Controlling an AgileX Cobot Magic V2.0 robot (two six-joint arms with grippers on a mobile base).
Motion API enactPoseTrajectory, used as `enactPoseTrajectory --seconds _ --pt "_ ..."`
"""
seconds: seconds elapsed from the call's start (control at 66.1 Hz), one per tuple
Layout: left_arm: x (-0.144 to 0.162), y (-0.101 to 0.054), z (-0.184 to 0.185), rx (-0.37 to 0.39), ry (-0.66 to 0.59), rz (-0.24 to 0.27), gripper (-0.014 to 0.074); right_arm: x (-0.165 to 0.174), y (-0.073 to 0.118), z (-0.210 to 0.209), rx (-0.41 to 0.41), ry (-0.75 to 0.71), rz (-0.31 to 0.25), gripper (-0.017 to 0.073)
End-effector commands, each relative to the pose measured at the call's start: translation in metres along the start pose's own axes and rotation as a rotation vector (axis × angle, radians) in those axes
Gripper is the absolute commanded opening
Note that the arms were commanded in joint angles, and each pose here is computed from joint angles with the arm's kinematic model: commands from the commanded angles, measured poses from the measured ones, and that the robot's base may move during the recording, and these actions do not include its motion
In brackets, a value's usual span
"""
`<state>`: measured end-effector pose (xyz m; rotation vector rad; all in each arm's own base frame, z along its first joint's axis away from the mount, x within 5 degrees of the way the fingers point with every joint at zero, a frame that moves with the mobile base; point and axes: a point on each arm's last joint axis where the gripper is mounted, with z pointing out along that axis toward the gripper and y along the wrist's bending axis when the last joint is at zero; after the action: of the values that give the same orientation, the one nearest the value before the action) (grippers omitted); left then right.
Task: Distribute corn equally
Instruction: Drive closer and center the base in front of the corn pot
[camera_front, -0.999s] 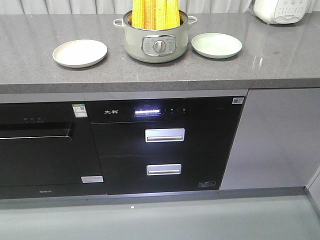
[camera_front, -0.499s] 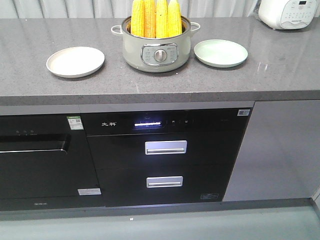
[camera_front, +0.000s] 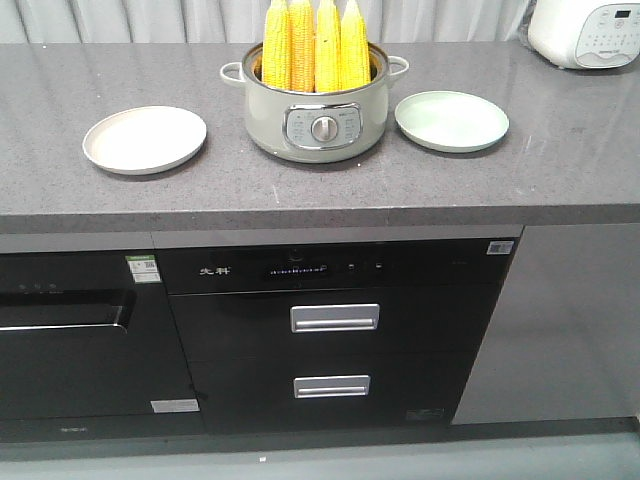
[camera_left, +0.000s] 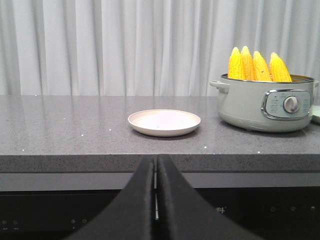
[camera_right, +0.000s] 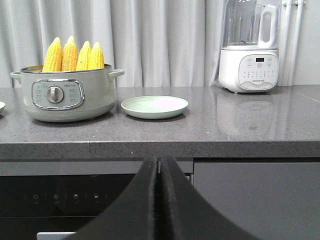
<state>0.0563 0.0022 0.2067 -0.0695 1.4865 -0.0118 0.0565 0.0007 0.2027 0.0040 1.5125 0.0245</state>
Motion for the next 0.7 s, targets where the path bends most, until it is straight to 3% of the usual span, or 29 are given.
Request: enactPoseTrajectory --seconds 0.0,0.681 --pt "-0.0034 -0.0005 -0.0012 0.01 -0.078 -0.019 -0.0007 -0.004 0.0003 0.0 -0.004 -0.07 -0.005 -0.0002" --pt "-0.0034 -0.0005 -0.0012 0.01 -0.078 -0.019 -0.0007 -0.004 0.0003 0.0 -0.004 -0.07 -0.005 -0.0002"
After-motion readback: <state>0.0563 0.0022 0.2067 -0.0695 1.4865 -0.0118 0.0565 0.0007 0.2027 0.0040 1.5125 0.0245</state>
